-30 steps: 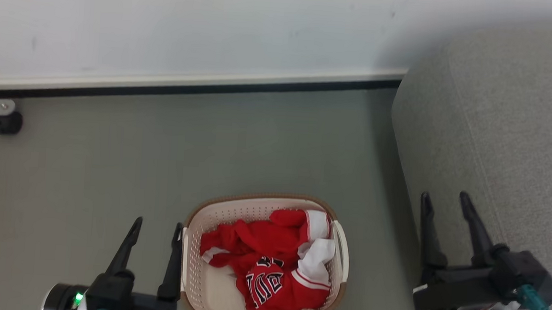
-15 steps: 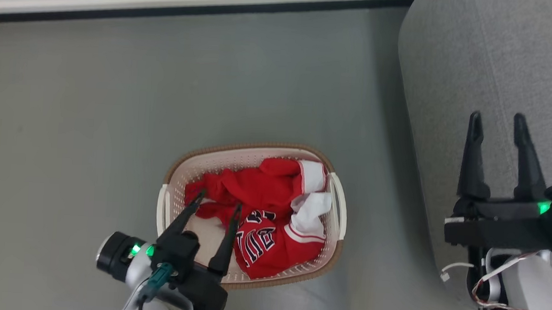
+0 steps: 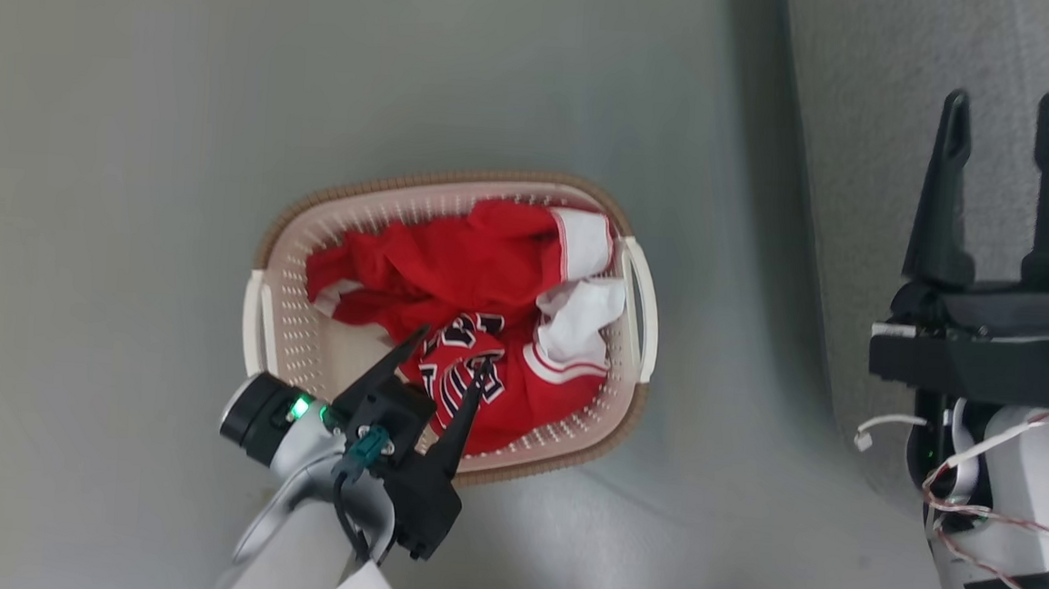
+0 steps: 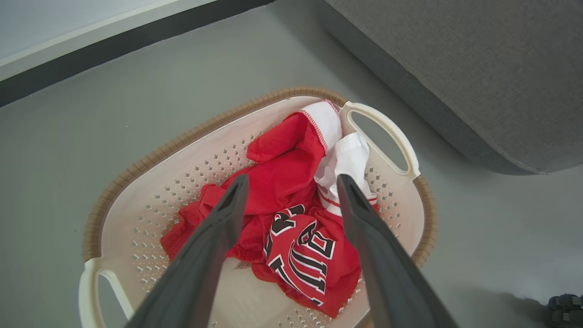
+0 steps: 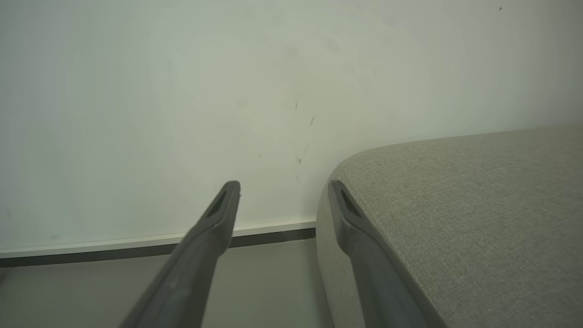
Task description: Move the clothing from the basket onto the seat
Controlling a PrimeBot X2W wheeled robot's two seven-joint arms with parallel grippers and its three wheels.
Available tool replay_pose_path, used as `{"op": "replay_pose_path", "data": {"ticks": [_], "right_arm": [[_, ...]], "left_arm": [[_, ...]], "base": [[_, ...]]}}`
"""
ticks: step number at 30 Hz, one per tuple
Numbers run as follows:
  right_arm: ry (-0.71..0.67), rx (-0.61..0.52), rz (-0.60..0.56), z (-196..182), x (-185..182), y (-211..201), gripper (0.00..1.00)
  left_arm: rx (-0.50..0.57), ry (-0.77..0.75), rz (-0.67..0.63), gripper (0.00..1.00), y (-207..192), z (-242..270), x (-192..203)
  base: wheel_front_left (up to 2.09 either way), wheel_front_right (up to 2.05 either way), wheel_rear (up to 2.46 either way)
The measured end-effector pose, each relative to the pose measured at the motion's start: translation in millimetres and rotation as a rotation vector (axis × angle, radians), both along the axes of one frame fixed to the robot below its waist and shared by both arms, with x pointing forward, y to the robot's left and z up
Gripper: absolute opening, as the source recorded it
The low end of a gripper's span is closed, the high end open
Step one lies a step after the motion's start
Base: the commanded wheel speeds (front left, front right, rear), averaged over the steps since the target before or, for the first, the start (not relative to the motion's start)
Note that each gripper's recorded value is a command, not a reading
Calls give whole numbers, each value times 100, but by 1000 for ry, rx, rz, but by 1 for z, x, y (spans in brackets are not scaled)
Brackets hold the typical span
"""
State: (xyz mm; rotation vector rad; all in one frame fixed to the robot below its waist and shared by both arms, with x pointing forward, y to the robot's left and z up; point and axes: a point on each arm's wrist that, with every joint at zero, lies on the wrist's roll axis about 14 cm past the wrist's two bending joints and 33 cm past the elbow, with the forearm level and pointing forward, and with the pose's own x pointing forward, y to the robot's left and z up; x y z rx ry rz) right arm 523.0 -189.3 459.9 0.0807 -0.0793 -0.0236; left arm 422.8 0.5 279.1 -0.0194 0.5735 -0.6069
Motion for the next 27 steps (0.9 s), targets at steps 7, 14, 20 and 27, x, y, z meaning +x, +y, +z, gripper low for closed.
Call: {"op": "replay_pose_path", "data": {"ticks": [7, 14, 20, 27], "right_arm": [[20, -20, -10, -24, 18, -6, 100], [90, -25, -12, -61, 25, -6, 100], [111, -29, -1, -74, 26, -3, 100], [124, -42, -1, -82, 27, -6, 100]], "left_arm": [[36, 107, -71, 100, -11, -47, -5], [62, 215, -94, 100, -11, -87, -22], [79, 260, -101, 100, -10, -106, -25], [89, 288, -116, 100, -14, -121, -23]], "base": [[0, 0, 0], [0, 0, 0], [0, 0, 0], [0, 0, 0]]}}
